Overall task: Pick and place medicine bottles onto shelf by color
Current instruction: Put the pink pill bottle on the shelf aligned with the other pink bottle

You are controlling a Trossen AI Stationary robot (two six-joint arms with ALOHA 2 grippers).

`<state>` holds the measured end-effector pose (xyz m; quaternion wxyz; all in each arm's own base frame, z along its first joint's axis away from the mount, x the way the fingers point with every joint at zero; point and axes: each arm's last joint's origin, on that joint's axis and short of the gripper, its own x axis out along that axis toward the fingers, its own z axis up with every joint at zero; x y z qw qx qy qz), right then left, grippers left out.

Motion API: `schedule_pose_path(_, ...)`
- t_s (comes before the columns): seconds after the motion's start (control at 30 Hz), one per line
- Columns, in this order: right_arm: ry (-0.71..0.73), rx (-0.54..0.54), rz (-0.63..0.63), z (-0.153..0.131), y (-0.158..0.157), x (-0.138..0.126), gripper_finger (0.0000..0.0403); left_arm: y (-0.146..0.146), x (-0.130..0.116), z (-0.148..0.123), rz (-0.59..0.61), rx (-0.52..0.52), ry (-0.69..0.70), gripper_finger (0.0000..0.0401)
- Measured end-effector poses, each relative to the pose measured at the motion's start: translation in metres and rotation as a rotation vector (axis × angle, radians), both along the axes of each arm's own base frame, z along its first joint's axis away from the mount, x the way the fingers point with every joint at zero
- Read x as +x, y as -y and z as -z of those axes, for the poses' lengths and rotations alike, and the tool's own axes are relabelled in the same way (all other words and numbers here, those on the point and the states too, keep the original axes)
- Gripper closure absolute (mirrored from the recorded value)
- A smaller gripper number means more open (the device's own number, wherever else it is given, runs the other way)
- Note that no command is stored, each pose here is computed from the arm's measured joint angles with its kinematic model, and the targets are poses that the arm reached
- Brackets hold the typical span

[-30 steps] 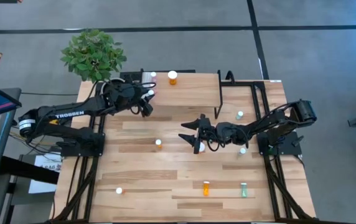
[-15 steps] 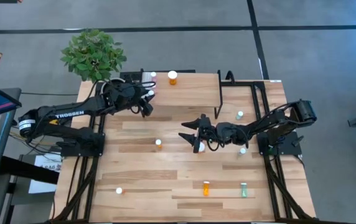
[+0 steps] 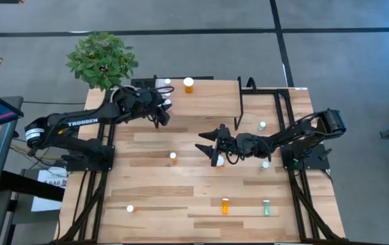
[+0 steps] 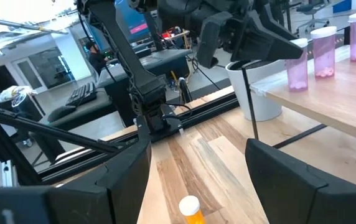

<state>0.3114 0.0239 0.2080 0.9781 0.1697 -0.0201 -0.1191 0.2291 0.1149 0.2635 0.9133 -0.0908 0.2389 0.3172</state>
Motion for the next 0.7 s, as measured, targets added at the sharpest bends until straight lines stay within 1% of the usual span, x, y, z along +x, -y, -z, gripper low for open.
schedule_pose_path(0.57,-0.028,-0.004,0.000,0.0027,0.0000,0.0000,0.0117,-0.0007,0.0016,0.0024,0.005,0.004,-0.021,0.0291)
schedule_pose_path(0.7,-0.029,-0.004,0.000,0.0028,0.0000,0.0000,0.0117,-0.0004,0.0011,-0.0026,0.013,-0.006,-0.057,0.0291)
